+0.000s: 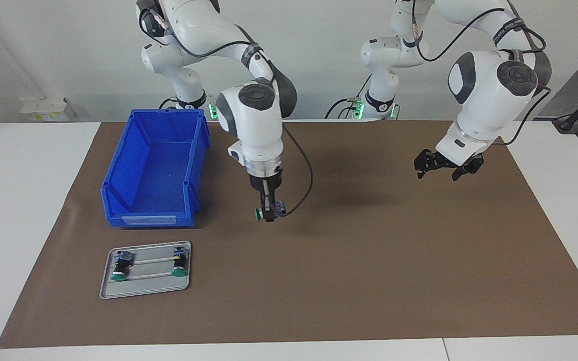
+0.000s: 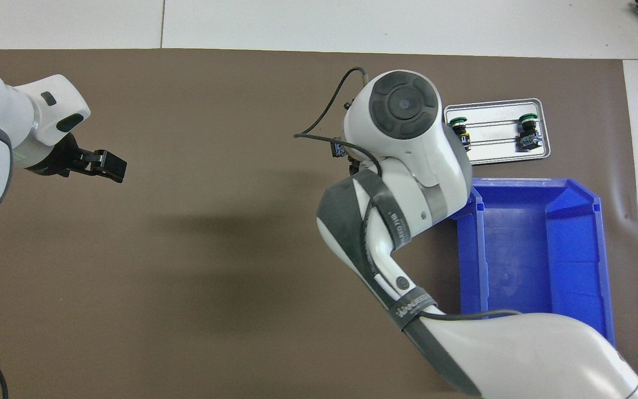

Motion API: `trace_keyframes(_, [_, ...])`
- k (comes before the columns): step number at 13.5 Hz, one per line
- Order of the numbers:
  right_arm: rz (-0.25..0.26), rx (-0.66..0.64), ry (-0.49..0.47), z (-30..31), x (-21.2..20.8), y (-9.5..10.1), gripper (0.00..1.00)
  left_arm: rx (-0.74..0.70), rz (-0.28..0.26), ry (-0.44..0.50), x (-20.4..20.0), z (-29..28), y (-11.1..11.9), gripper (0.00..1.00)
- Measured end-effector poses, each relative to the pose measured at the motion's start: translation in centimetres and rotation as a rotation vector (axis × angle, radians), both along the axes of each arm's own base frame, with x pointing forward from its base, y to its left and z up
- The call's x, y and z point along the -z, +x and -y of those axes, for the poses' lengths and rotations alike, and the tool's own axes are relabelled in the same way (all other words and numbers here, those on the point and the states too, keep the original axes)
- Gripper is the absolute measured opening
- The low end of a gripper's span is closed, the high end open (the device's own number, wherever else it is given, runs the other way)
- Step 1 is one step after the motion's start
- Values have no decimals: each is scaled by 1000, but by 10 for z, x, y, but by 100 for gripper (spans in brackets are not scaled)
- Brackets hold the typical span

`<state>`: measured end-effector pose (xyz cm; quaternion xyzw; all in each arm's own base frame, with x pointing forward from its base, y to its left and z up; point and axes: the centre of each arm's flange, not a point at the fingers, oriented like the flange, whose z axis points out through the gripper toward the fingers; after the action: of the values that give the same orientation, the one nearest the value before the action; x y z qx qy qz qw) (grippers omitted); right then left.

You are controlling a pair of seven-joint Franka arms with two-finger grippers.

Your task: Place and press button with both arms

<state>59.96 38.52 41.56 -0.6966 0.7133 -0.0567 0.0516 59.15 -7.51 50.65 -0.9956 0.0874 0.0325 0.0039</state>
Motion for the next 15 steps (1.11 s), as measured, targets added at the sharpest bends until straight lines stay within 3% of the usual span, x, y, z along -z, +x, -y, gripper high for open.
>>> trace_keyframes(3, [-15,44,-13,-56,44,-23,40,9,-1,-1,1,5,-1,100])
trace_keyframes(7, [39,55,57,-116,65,-43,40,33,10,-4,0,8,0,100])
trace_keyframes(12, [77,30,122,-151,67,-66,40,240,28,-38,0,12,2,100])
trace_keyframes(15, [60,26,114,-165,102,-78,40,352,66,-104,6,17,4,100])
